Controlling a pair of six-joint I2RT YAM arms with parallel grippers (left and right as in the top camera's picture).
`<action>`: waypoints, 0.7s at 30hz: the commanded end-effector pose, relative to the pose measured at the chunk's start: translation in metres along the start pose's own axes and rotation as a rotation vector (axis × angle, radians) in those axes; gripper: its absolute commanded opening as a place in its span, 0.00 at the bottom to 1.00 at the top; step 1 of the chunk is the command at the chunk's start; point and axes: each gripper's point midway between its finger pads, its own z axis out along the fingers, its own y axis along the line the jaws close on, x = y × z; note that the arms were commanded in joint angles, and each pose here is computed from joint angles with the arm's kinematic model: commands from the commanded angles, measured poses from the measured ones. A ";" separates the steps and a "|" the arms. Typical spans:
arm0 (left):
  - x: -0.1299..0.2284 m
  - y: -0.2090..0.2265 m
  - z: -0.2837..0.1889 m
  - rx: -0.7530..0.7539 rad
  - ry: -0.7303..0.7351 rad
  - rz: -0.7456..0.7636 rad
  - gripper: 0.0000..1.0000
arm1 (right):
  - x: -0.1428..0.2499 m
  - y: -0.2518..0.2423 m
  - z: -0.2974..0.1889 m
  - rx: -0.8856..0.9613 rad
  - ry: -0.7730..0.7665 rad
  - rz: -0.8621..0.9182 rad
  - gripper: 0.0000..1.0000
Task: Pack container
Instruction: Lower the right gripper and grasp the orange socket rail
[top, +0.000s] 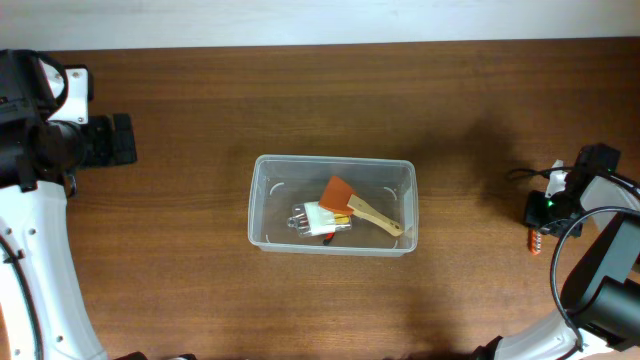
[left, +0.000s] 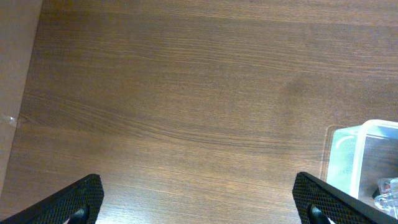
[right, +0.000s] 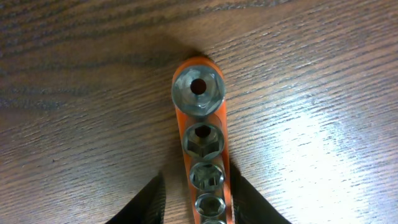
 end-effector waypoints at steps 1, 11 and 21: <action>0.000 0.003 0.000 -0.009 0.002 -0.016 0.99 | 0.014 -0.002 0.013 0.013 0.058 0.007 0.33; 0.000 0.003 0.000 -0.009 0.002 -0.016 0.99 | 0.013 0.002 0.013 -0.005 0.053 0.007 0.24; 0.000 0.003 0.000 -0.009 0.002 -0.015 0.99 | 0.012 0.005 0.013 -0.023 0.047 0.008 0.17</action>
